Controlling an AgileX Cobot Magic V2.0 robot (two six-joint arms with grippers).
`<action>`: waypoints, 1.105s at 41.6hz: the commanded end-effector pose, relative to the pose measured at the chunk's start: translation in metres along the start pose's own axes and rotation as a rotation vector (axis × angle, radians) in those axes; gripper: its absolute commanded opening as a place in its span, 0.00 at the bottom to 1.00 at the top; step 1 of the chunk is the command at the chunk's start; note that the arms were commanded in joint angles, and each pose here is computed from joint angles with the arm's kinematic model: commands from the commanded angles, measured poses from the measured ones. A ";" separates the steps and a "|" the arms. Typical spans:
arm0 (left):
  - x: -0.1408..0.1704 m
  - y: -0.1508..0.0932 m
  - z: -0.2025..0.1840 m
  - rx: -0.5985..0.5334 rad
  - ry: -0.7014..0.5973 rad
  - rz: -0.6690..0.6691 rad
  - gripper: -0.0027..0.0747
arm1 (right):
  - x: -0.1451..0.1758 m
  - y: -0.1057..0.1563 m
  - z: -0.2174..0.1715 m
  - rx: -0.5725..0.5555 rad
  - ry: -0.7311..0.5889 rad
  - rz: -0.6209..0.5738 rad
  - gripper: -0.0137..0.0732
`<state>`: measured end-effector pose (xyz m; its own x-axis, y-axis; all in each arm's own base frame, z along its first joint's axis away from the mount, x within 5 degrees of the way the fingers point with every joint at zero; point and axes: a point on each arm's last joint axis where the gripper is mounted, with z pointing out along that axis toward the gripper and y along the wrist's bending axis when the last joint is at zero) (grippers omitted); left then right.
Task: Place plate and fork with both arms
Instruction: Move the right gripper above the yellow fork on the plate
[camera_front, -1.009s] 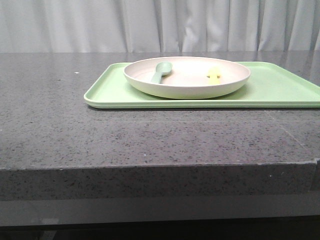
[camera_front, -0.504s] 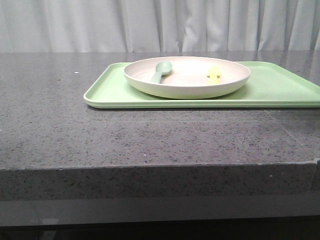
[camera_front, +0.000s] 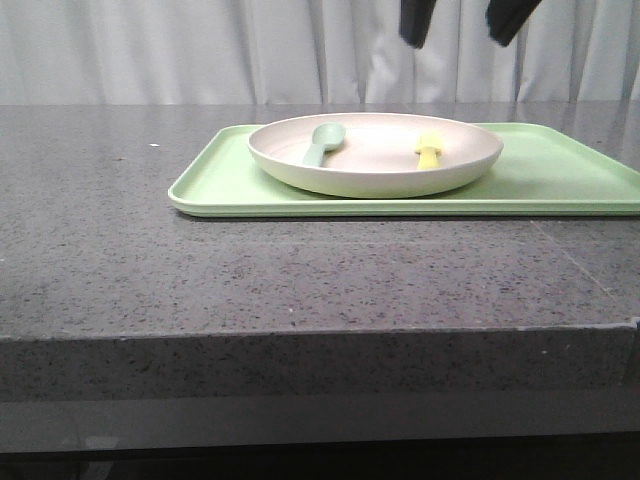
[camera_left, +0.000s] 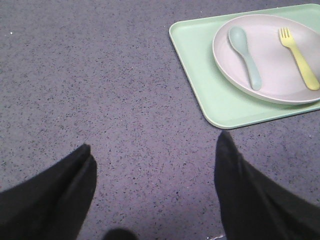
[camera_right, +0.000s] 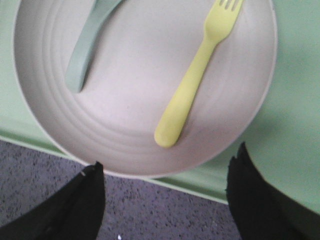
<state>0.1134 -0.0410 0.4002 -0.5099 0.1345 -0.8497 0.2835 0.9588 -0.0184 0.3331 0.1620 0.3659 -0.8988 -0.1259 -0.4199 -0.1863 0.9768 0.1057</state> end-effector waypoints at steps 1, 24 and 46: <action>-0.011 -0.001 -0.006 0.013 -0.086 0.007 0.67 | -0.006 0.000 -0.013 0.022 0.008 0.031 0.77; -0.011 -0.001 -0.006 0.011 -0.087 0.008 0.67 | -0.035 -0.020 0.041 0.074 0.067 0.143 0.77; -0.006 -0.001 0.001 0.011 -0.072 0.012 0.67 | -0.039 -0.033 0.071 0.081 0.118 0.181 0.77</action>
<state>0.1152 -0.0417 0.3906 -0.5316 0.1467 -0.8342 0.2826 0.9592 -0.0115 0.4115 0.1525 0.2946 -0.9528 0.0327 -0.3017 0.0035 0.9953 0.0967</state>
